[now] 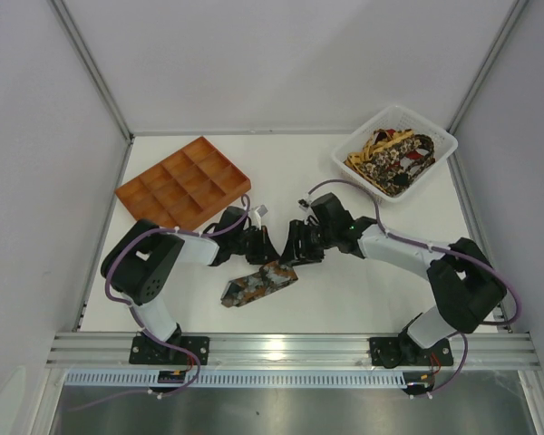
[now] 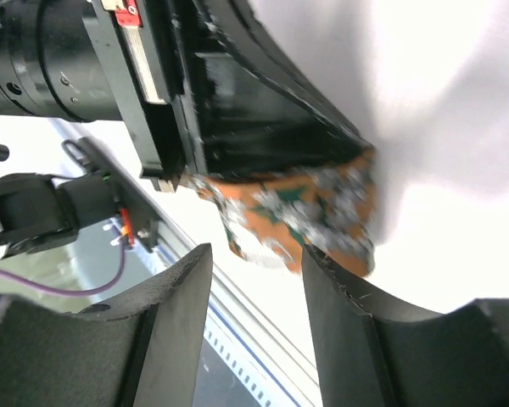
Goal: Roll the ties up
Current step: Roll the tie
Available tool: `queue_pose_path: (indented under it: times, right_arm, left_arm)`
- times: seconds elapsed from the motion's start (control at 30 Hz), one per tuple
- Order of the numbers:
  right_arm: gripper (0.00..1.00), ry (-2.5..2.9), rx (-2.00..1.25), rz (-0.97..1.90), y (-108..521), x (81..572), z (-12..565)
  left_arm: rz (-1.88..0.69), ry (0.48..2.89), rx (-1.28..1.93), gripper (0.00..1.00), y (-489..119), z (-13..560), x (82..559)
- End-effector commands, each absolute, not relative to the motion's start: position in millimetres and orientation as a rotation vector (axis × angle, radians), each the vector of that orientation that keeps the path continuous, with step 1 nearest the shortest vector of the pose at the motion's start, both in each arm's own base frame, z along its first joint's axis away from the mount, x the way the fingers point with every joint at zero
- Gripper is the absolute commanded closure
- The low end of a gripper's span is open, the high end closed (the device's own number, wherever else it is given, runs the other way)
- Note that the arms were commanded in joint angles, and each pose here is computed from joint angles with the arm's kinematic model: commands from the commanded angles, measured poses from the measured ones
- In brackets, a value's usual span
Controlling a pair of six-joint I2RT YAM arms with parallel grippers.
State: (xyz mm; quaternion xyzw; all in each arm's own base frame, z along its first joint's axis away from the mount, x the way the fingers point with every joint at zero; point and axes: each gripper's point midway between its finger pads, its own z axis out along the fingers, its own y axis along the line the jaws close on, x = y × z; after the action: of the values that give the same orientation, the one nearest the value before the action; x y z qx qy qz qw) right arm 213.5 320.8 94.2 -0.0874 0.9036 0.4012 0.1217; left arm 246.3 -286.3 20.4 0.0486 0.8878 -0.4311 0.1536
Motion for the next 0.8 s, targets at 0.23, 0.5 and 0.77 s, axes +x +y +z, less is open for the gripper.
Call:
queue_pose_path:
  times: [0.23, 0.5, 0.77]
  right_arm:
    - [0.63, 2.71, -0.248, 0.63, 271.1, 175.7, 79.8]
    - [1.0, 2.519, -0.145, 0.446, 286.7, 156.1, 50.0]
    - [1.0, 2.421, -0.172, 0.437, 309.0, 157.4, 36.2]
  left_arm:
    - [-1.277, 2.492, 0.169, 0.99, -293.9, 34.3, 249.1]
    - [-1.271, 2.496, 0.171, 0.99, -294.3, 34.1, 249.6]
    - [-1.259, 2.509, 0.181, 1.0, -293.5, 29.6, 246.9]
